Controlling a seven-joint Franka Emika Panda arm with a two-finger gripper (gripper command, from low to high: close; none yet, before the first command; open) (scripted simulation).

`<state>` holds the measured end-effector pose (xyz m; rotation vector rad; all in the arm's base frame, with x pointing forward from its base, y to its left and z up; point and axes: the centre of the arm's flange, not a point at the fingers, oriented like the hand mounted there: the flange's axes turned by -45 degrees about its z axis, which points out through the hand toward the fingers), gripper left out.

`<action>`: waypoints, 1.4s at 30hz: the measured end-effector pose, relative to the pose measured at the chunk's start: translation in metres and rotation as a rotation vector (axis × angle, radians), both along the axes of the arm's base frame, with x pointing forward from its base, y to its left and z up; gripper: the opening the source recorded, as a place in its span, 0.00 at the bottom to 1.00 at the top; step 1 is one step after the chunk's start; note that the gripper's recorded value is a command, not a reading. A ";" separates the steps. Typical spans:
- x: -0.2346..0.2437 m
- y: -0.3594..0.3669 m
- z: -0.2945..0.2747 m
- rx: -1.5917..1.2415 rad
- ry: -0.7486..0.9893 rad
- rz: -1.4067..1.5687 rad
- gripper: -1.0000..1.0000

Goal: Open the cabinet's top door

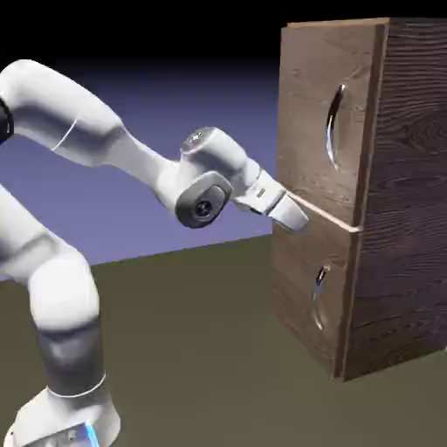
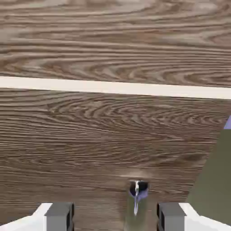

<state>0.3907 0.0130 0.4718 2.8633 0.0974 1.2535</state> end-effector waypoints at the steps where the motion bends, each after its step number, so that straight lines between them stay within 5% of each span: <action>1: 0.000 0.003 0.005 -0.002 -0.011 0.003 0.50; 42: -0.024 0.009 0.112 0.014 -0.548 0.017 0.50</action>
